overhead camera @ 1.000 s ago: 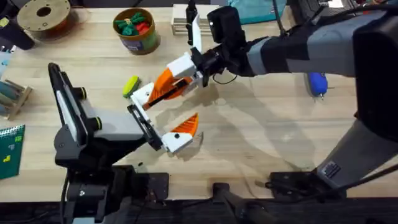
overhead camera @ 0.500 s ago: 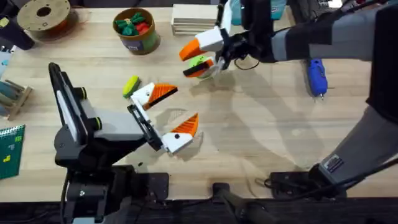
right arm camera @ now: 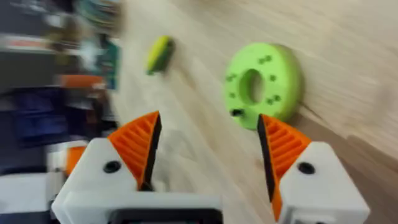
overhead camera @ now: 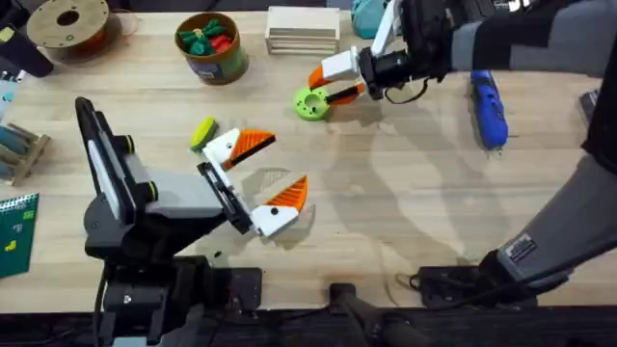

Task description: Pick up the gripper from the table and insert it into the empty holder that is missing its gripper. Then pick up a screw, insert it into the mounting hole, and use the screwdriver to tighten it. Finally, clean up the table by picking up the vegetable and placing it into the bucket.

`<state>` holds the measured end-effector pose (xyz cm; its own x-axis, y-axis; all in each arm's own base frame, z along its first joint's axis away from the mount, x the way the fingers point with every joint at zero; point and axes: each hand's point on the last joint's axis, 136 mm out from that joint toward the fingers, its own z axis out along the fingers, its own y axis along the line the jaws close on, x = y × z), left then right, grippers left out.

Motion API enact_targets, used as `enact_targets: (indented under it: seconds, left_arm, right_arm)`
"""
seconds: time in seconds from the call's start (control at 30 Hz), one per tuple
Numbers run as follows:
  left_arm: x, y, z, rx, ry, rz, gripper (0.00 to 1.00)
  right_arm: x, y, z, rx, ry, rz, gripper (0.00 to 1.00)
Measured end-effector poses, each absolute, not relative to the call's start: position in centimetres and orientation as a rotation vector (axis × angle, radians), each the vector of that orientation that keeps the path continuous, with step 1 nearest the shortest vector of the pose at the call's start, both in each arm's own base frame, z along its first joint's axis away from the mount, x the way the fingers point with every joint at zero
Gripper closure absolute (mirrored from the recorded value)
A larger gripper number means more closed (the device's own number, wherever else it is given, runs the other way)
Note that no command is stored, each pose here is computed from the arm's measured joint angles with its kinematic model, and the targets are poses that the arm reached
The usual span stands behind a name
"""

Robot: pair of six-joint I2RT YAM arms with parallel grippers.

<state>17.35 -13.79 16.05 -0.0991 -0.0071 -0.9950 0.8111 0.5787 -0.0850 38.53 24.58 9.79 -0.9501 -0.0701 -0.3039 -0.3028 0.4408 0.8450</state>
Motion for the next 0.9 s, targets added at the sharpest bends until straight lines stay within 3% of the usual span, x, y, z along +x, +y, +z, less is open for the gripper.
enact_targets:
  seconds: [0.17, 0.47, 0.9]
  left_arm:
    - [17.3, -13.8, 16.0, 0.709, 1.526, -0.795, 0.074]
    - [17.3, -13.8, 16.0, 0.709, 1.526, -0.795, 0.073]
    - [17.3, -13.8, 16.1, 0.71, 1.526, -0.795, 0.073]
  right_arm:
    - [38.6, 23.0, 10.2, -0.45, 2.589, 1.209, 0.162]
    - [36.8, 21.4, 15.5, -0.673, 2.555, 0.794, 0.156]
    - [35.4, 20.9, 14.7, -0.753, 2.611, 0.517, 0.156]
